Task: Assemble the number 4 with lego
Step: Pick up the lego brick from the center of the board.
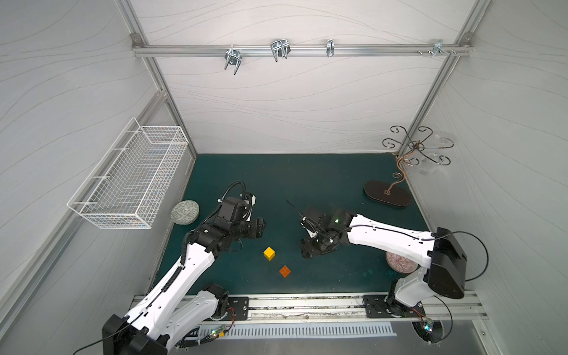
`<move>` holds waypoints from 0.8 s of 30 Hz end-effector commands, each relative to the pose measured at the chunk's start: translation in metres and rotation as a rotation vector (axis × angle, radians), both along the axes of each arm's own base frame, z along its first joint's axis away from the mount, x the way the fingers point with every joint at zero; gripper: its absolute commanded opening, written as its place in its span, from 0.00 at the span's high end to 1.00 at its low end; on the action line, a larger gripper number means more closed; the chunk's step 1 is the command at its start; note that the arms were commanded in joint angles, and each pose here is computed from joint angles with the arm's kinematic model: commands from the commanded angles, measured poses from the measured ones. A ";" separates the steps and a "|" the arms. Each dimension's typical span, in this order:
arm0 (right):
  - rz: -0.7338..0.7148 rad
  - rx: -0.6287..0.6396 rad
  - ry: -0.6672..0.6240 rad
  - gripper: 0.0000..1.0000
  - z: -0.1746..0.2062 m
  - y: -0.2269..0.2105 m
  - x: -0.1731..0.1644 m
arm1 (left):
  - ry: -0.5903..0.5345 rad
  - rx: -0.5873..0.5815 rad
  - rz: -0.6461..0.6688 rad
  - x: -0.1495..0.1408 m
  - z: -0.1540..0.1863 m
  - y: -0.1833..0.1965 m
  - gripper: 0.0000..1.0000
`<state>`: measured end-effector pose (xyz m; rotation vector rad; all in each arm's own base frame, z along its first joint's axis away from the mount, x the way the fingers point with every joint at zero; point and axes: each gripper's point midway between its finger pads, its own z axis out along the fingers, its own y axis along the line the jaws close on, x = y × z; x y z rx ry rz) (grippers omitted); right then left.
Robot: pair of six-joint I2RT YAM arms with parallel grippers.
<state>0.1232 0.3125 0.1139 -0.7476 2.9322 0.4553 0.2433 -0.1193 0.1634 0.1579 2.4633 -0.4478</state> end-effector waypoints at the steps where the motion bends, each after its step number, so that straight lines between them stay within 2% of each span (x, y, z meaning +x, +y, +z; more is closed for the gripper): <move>1: 0.122 0.048 -0.001 0.30 -0.004 0.034 -0.019 | 0.012 -0.095 0.026 -0.002 0.006 -0.002 0.28; 6: 0.238 0.040 0.015 0.30 -0.016 0.062 -0.041 | 0.018 -0.127 0.056 0.000 0.006 0.005 0.28; 10: 0.271 0.011 0.037 0.30 -0.027 0.073 -0.048 | 0.038 -0.197 0.088 0.003 0.008 0.014 0.27; 19: 0.235 -0.112 0.049 0.33 -0.050 0.071 -0.047 | 0.082 -0.261 0.167 0.009 0.001 0.033 0.27; 24: 0.209 -0.178 0.011 0.35 -0.056 0.071 -0.037 | 0.088 -0.281 0.200 0.012 -0.002 0.038 0.27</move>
